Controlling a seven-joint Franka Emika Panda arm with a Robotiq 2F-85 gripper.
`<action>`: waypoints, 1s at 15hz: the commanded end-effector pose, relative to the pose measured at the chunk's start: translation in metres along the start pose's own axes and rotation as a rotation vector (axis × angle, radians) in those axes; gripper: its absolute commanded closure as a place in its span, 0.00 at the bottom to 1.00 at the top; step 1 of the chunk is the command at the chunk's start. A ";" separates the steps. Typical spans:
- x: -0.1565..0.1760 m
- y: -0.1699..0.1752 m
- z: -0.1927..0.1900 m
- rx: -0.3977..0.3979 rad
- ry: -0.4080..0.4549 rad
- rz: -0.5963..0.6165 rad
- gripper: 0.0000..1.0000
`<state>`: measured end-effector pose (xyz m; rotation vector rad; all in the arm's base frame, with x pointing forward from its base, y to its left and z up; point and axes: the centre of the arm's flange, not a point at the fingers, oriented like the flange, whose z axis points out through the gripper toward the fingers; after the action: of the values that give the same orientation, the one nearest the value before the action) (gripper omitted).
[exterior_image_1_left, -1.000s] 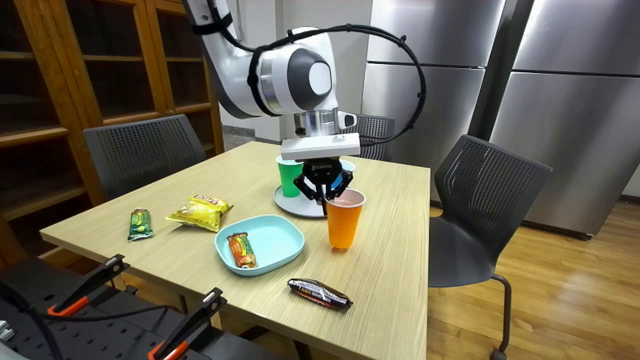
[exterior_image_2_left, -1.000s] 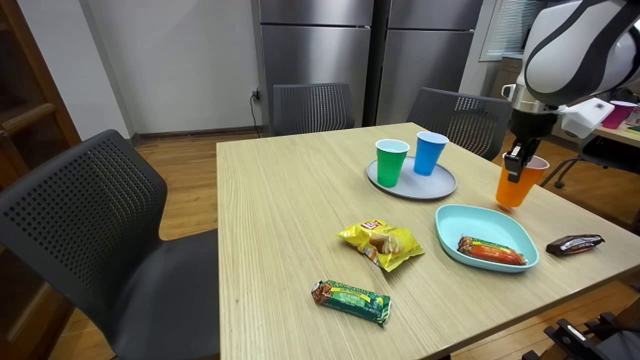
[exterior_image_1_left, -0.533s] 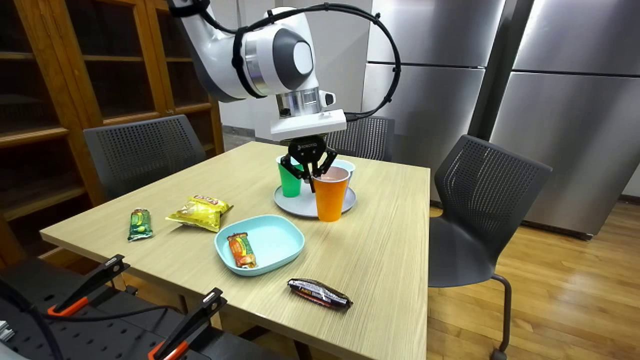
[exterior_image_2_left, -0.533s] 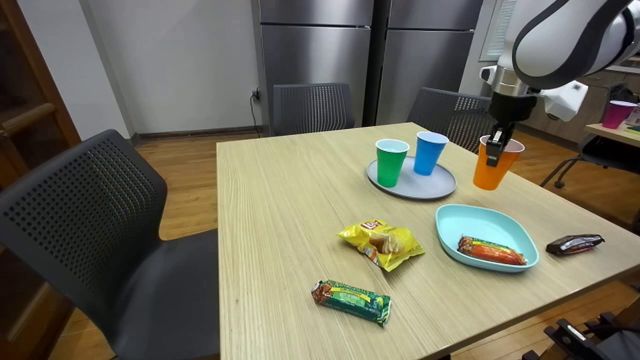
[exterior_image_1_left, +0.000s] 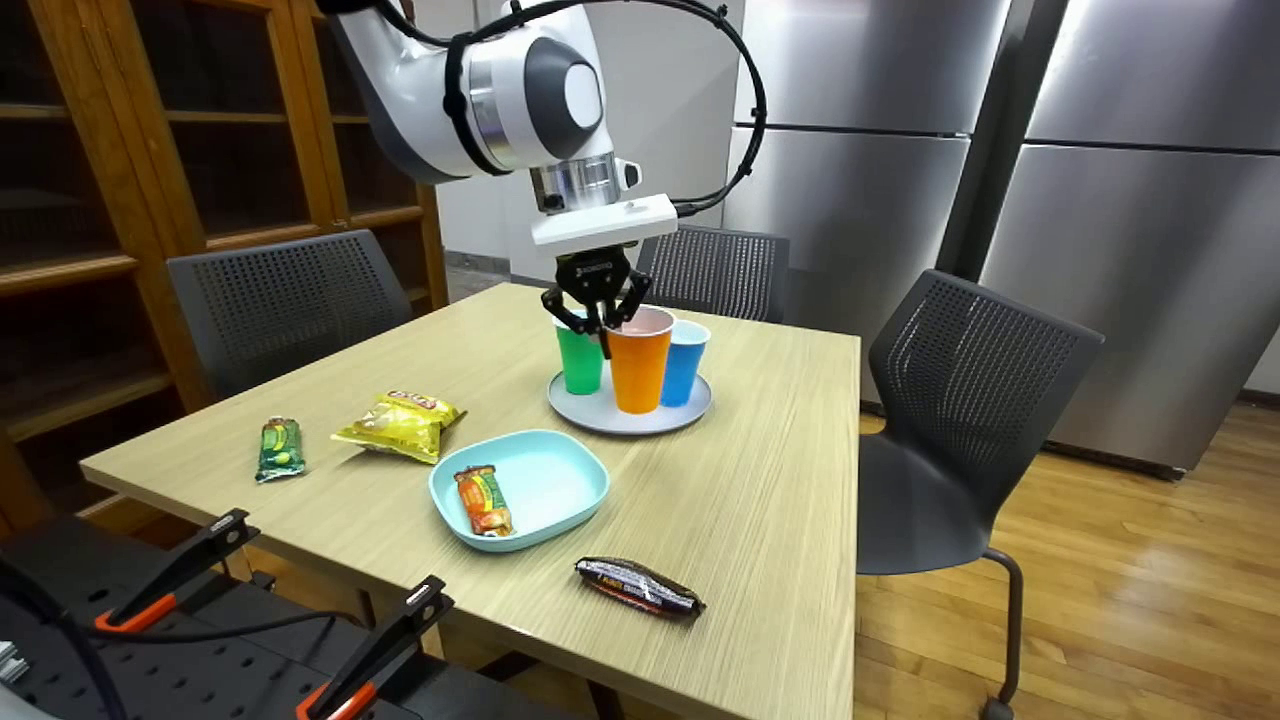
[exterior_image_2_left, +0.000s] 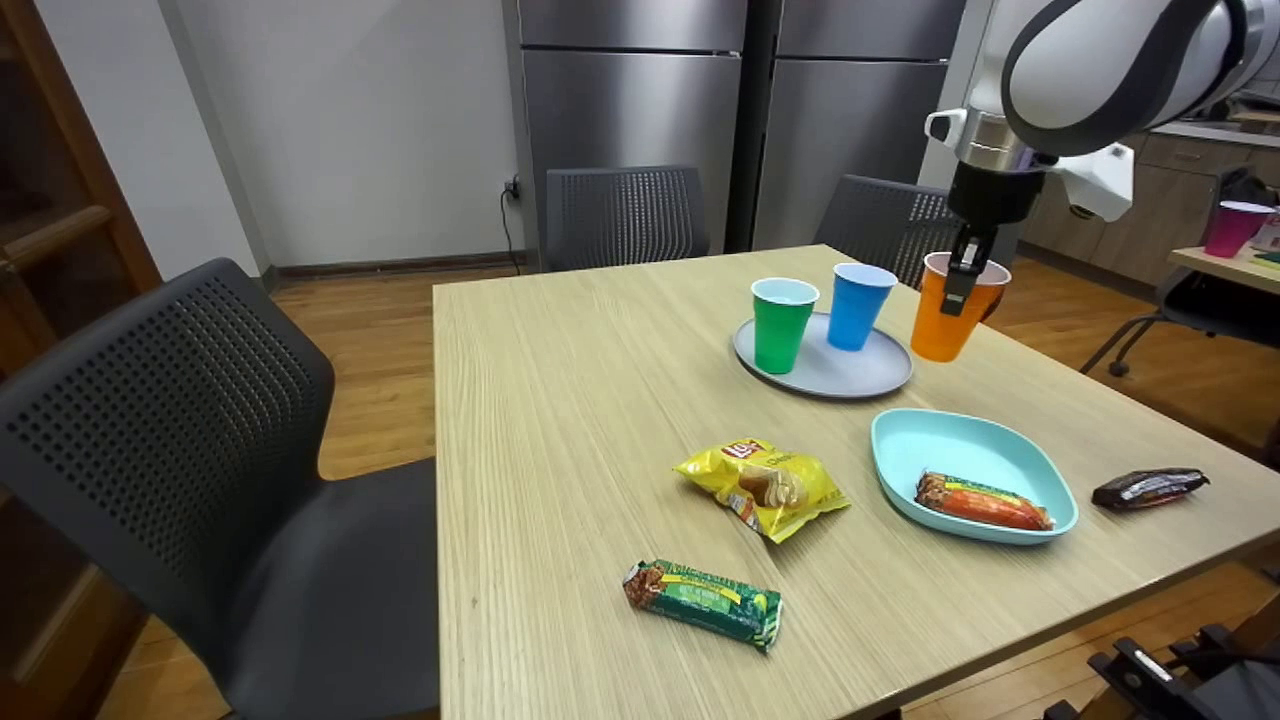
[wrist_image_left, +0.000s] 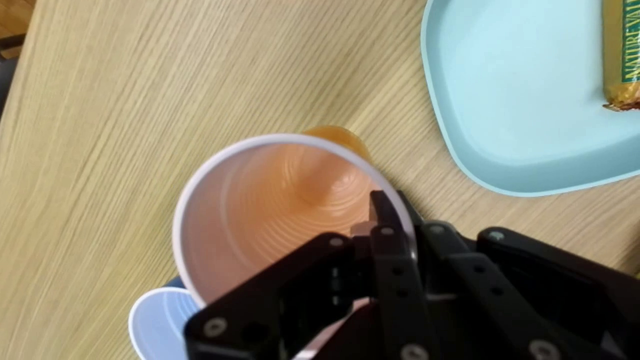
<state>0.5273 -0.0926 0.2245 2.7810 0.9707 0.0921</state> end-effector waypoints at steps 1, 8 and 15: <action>0.001 0.006 -0.012 0.009 0.005 -0.052 0.99; 0.001 0.002 -0.011 0.014 0.004 -0.106 0.99; -0.005 0.000 -0.013 0.011 0.002 -0.107 0.99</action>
<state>0.5285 -0.0903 0.2252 2.7397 1.0873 0.0820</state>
